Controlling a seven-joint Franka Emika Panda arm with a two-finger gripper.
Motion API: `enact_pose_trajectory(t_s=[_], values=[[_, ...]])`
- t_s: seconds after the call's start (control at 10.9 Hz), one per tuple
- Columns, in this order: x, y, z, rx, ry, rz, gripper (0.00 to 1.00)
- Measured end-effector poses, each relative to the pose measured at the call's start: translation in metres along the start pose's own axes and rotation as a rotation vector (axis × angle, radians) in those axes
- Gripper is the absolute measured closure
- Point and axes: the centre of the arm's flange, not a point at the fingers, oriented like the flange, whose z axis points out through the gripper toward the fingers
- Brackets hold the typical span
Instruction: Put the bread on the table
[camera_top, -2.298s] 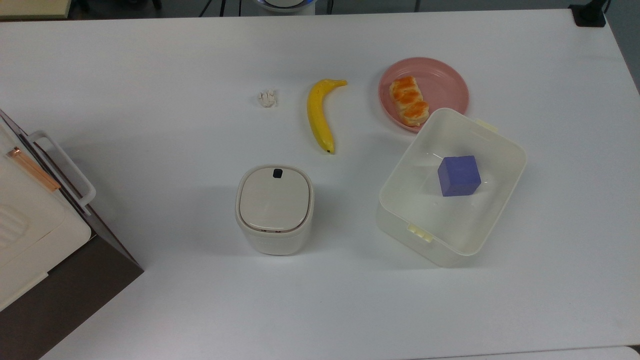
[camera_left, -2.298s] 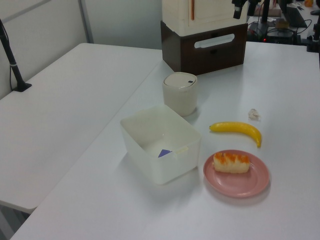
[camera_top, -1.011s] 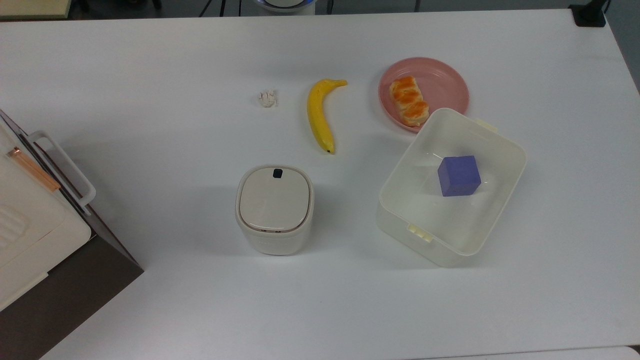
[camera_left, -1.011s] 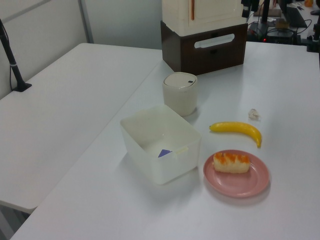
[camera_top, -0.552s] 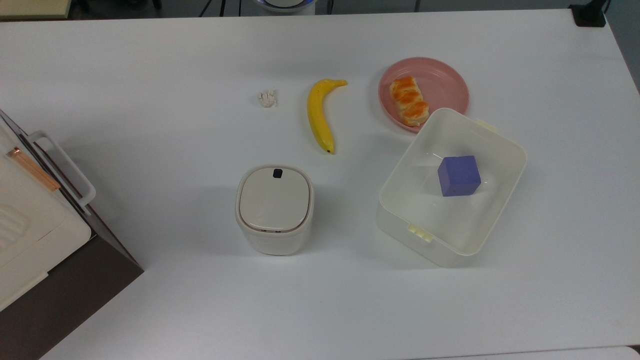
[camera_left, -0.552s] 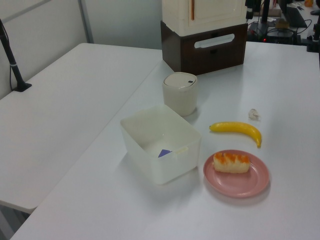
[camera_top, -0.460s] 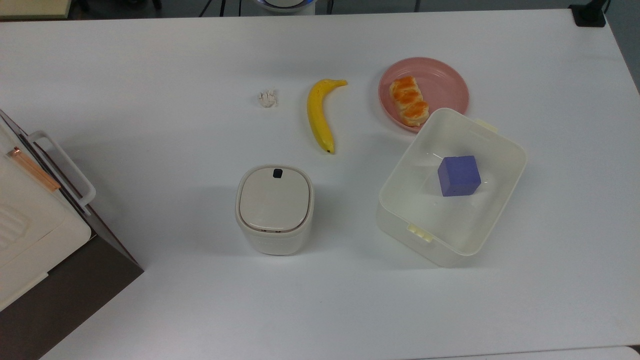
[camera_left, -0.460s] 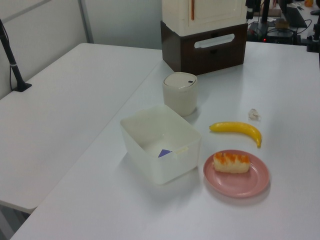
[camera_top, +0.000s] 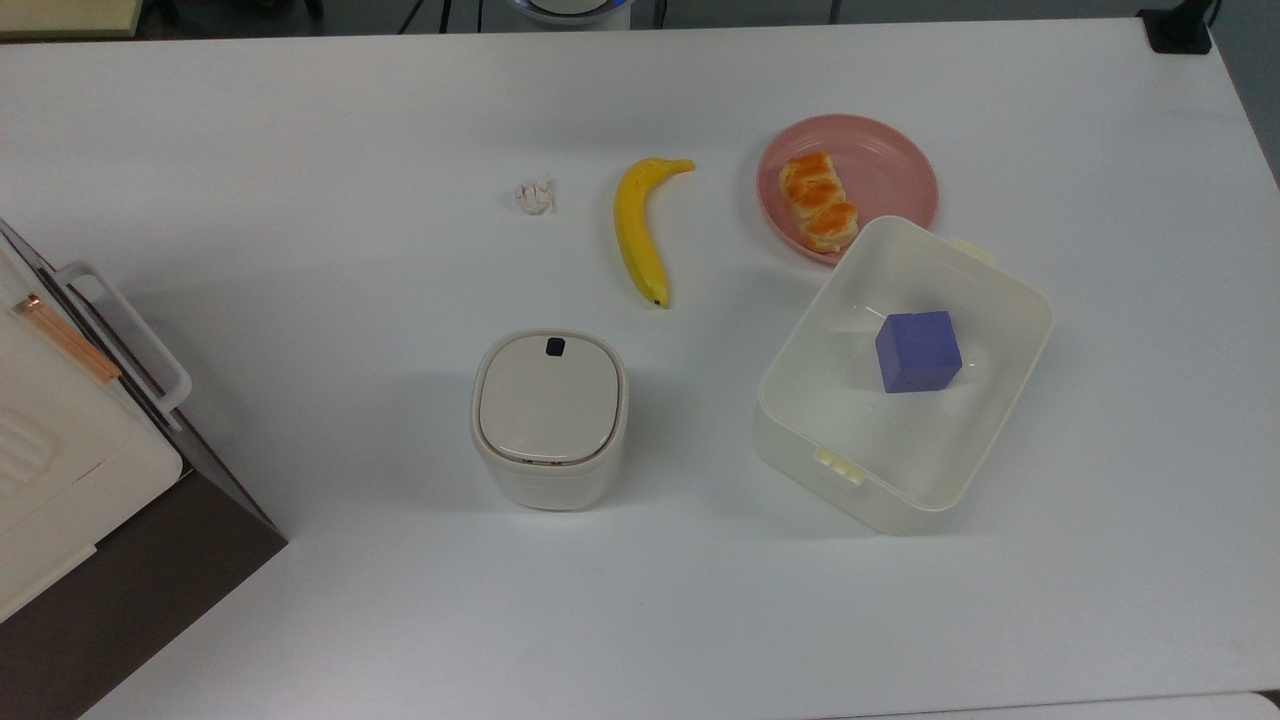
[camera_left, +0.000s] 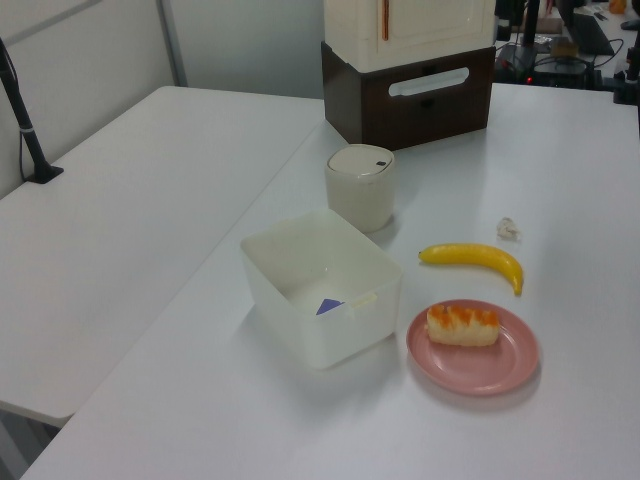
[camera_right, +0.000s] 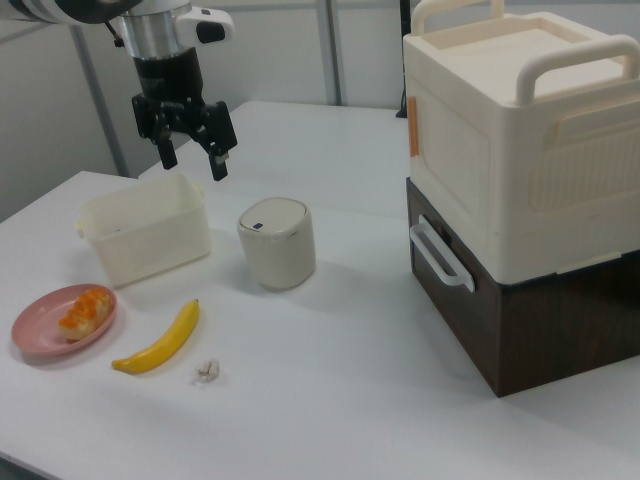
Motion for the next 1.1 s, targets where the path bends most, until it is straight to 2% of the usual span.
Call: enact_pose_trajectory(t_s=[0.18, 0.37, 0.55, 0.74, 0.83, 1.01, 1.1], values=[[-0.003, 0.002, 0.002, -0.028, -0.026, -0.020, 0.00], [-0.002, -0.004, 0.003, -0.031, -0.028, -0.038, 0.00], [0.001, -0.036, 0.010, -0.035, -0.041, -0.054, 0.00], [0.005, -0.099, 0.031, -0.071, -0.058, -0.083, 0.00], [0.008, -0.137, 0.049, -0.104, -0.072, -0.100, 0.00], [0.014, -0.214, 0.098, -0.201, -0.091, -0.103, 0.00], [0.015, -0.247, 0.123, -0.228, -0.100, -0.117, 0.00]])
